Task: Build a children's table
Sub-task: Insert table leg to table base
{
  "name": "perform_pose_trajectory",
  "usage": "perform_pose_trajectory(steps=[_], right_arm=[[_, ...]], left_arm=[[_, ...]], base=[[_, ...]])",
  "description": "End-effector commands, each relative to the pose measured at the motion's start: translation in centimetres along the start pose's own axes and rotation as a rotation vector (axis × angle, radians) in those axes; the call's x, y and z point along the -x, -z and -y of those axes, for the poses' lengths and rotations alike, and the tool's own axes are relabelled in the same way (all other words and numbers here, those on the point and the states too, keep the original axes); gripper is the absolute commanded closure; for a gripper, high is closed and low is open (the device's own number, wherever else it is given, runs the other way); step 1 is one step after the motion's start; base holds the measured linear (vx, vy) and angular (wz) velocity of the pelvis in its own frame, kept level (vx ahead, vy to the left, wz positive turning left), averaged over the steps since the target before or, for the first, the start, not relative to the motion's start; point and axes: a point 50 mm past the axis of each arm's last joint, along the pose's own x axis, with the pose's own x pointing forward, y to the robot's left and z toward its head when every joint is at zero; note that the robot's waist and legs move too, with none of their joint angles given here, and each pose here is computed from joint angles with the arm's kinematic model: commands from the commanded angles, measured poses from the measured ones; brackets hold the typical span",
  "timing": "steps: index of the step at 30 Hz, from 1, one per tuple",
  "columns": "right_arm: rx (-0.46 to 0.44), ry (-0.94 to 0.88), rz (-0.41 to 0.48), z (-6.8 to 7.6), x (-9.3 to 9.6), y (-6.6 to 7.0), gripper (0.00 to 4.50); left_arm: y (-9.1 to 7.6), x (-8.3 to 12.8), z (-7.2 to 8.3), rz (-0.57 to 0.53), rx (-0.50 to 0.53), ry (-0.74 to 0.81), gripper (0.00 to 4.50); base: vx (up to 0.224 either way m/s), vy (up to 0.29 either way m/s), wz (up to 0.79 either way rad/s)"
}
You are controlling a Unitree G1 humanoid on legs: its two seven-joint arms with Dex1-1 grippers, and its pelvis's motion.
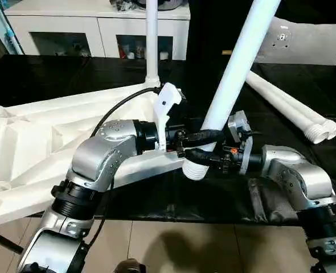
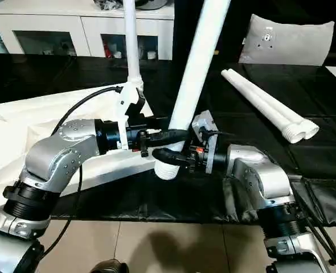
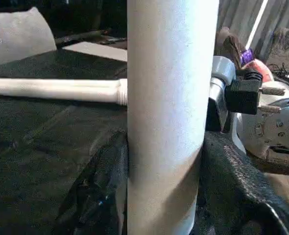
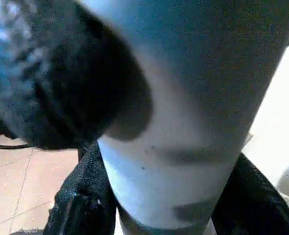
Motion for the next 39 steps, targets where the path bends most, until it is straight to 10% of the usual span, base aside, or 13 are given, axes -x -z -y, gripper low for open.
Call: perform_pose_trajectory(steps=[1, 10, 23, 34, 39], right_arm=[[0.003, 0.049, 0.011, 0.6, 0.5, -0.3, 2.54], [-0.007, 0.083, 0.034, 0.8, 0.6, -0.3, 2.55], [-0.035, 0.179, 0.175, 0.2, 0.7, -0.7, 2.56], [0.025, 0.571, 0.133, 0.8, 3.1, 0.7, 2.58], [-0.025, 0.794, 0.193, -0.2, 4.0, 0.4, 2.58]], left_arm=[[-0.5, -0.4, 1.9, 0.018, -0.002, 0.166, 2.06], [-0.5, -0.5, 2.7, 0.046, 0.022, 0.246, 1.43], [-2.7, 0.7, -0.1, 0.54, 0.328, 0.108, 0.46], [1.6, 4.0, -3.7, 0.142, 0.065, -0.411, 0.46], [3.9, 6.2, -2.7, 0.111, 0.033, -0.664, 0.46]], base=[[0.0, 0.0, 0.0], [0.0, 0.0, 0.0], [0.0, 0.0, 0.0], [0.0, 0.0, 0.0], [0.0, 0.0, 0.0]])
